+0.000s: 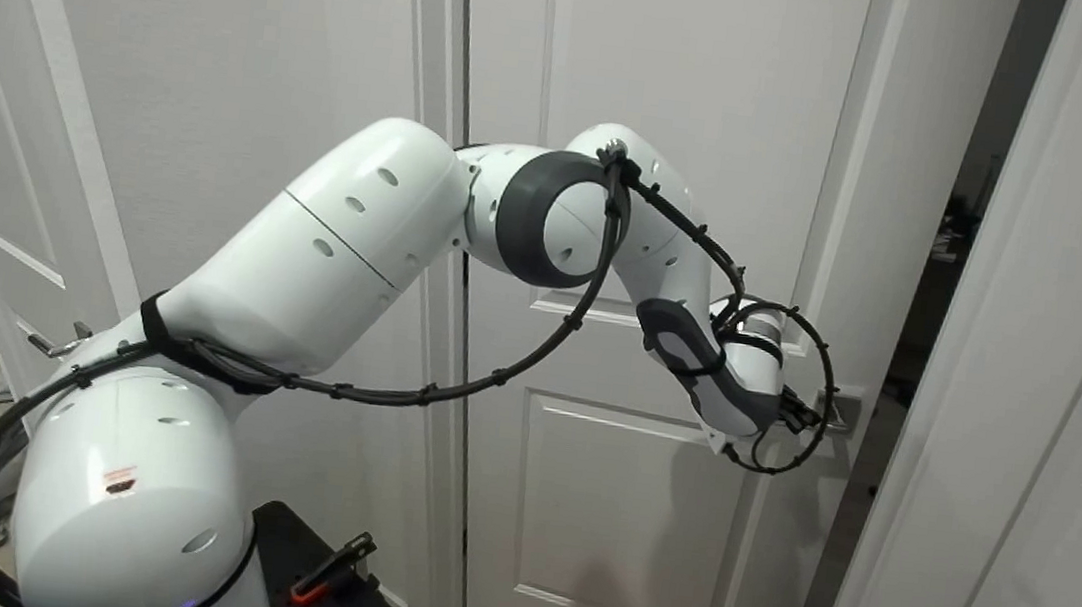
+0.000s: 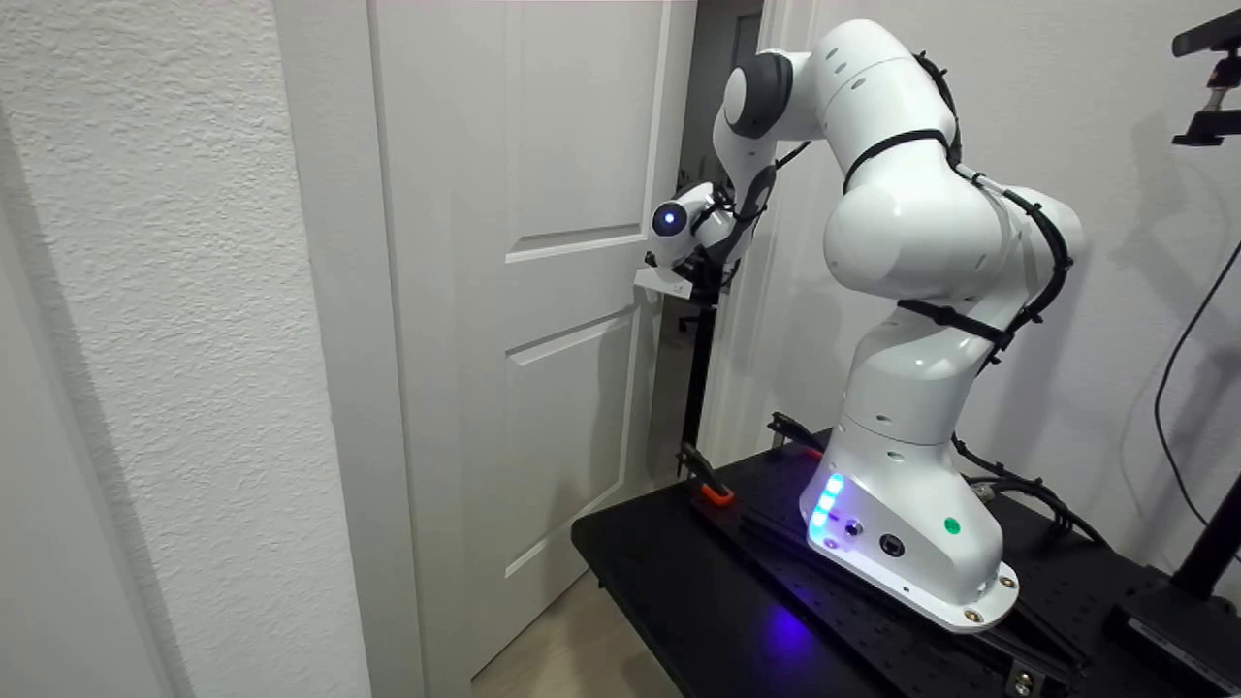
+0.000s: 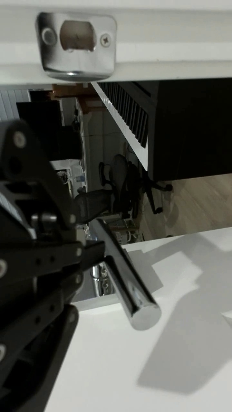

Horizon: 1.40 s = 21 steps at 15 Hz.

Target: Close the door and turn off the light

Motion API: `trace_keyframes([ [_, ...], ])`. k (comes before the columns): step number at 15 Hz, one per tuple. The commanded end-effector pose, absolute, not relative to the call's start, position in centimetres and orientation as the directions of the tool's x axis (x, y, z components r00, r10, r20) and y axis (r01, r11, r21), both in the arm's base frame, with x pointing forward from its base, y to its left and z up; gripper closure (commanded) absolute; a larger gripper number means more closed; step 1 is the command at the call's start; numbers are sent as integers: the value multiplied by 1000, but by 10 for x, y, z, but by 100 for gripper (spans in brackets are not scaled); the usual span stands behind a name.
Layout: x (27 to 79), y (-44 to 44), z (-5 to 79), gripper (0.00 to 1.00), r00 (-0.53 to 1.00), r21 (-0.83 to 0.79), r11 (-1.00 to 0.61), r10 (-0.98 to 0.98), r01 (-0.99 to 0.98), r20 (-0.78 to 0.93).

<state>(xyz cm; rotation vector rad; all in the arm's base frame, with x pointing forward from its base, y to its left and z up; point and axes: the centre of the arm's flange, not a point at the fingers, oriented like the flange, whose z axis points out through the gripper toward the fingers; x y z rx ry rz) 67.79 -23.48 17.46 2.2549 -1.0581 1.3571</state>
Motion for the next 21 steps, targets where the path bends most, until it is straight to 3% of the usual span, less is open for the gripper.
trace_keyframes([
  [1,668,-241,172,100,312,-84,-675,-443,-733,841],
  [8,652,-228,191,100,415,-37,-693,-472,-720,778],
  [9,649,-222,200,93,437,-35,-711,-469,-702,767],
  [10,649,-211,212,98,454,-35,-733,-458,-680,764],
  [11,649,-204,224,97,466,-38,-749,-450,-661,762],
  [12,649,-199,236,71,486,-35,-763,-445,-645,752],
  [14,650,-189,262,69,536,-37,-792,-446,-610,716],
  [20,626,-163,313,23,682,-2,-875,-378,-483,627],
  [21,628,-165,262,42,631,-10,-856,-388,-516,672],
])
